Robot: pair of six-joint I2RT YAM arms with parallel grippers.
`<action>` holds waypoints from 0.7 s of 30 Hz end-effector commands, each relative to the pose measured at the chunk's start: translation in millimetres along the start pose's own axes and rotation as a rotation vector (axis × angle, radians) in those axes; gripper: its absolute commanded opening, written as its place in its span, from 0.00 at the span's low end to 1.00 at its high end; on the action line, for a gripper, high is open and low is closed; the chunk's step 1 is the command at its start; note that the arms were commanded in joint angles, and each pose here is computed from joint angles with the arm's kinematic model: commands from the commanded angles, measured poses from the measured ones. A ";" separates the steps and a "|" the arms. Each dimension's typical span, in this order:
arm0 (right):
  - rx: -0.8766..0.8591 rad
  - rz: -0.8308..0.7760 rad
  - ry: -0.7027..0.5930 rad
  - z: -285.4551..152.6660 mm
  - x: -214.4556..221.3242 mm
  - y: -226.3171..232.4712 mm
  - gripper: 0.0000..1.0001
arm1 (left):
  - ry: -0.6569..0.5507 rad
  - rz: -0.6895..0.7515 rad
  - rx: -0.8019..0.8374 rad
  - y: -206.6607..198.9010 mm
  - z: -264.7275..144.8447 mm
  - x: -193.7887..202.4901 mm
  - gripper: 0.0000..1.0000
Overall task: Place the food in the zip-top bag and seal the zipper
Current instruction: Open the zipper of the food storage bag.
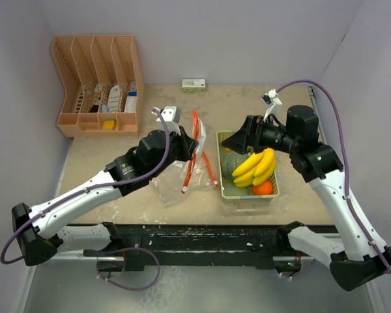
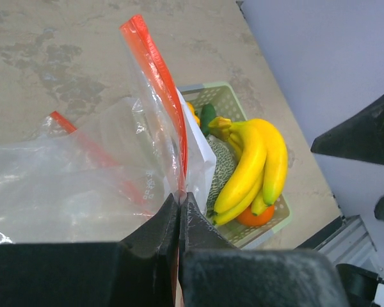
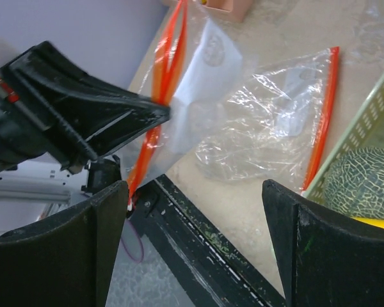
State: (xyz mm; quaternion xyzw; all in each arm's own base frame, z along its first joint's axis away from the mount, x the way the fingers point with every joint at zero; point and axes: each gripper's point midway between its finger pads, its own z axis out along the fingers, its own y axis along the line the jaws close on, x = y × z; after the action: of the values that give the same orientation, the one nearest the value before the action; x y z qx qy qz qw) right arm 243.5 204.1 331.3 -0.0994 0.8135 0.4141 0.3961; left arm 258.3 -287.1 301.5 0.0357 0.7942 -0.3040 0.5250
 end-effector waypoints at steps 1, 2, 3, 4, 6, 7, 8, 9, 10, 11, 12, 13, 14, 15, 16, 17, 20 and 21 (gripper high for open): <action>-0.163 -0.047 -0.072 -13.3 -5.7 37.1 0.87 | -0.099 -0.133 0.074 -24.7 6.6 -29.5 0.00; -0.158 -0.036 -0.068 -12.4 -2.0 35.5 0.87 | -0.106 -0.143 0.066 -25.0 8.9 -32.0 0.00; -0.153 -0.032 -0.060 -11.0 2.5 34.3 0.86 | -0.111 -0.149 0.055 -25.1 11.8 -33.9 0.00; -0.145 -0.028 -0.054 -9.3 6.3 32.9 0.85 | -0.119 -0.152 0.039 -24.6 14.5 -36.7 0.00; -0.126 -0.037 -0.052 -6.0 10.3 31.8 0.85 | -0.118 -0.161 0.011 -24.4 22.5 -37.8 0.00; -0.114 -0.045 -0.055 -4.2 10.8 31.2 0.84 | -0.125 -0.166 0.003 -25.5 24.8 -41.3 0.00; -0.099 -0.053 -0.054 -1.9 11.2 29.7 0.84 | -0.127 -0.169 -0.002 -27.3 27.7 -43.5 0.00; -0.081 -0.057 -0.051 1.1 10.6 27.1 0.84 | -0.128 -0.169 -0.007 -28.9 31.0 -44.9 0.00; -0.067 -0.059 -0.042 4.6 11.3 24.2 0.83 | -0.133 -0.173 -0.013 -30.3 33.2 -48.1 0.00; -0.054 -0.062 -0.031 7.8 12.5 21.6 0.82 | -0.135 -0.176 -0.021 -32.0 35.9 -51.3 0.00; -0.041 -0.065 -0.025 10.3 12.7 19.2 0.81 | -0.139 -0.179 -0.029 -32.8 37.4 -54.4 0.00; -0.029 -0.071 -0.025 11.9 11.7 17.3 0.81 | -0.141 -0.180 -0.035 -34.4 40.1 -56.9 0.00; -0.013 -0.077 -0.030 12.5 9.9 14.7 0.81 | -0.140 -0.178 -0.038 -35.9 42.9 -58.1 0.00; -0.002 -0.083 -0.038 12.8 7.2 13.1 0.80 | -0.140 -0.177 -0.037 -38.5 45.1 -60.0 0.00; 0.004 -0.089 -0.044 12.9 5.0 12.6 0.80 | -0.140 -0.178 -0.036 -40.5 47.3 -61.2 0.00; 0.008 -0.093 -0.046 13.0 3.4 12.3 0.79 | -0.137 -0.179 -0.036 -42.2 49.4 -61.7 0.00; -0.004 -0.095 -0.039 17.2 2.3 14.0 0.76 | -0.131 -0.186 -0.030 -46.9 54.7 -62.2 0.00; -0.011 -0.093 -0.043 18.0 1.1 15.3 0.76 | -0.126 -0.187 -0.026 -48.3 56.1 -61.1 0.00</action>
State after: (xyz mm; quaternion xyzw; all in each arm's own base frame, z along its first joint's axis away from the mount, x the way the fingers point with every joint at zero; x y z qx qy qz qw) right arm 239.1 225.7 301.4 -0.1157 0.8238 0.3968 0.3879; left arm 307.2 -336.2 337.3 -0.0444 0.7788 -0.3237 0.5354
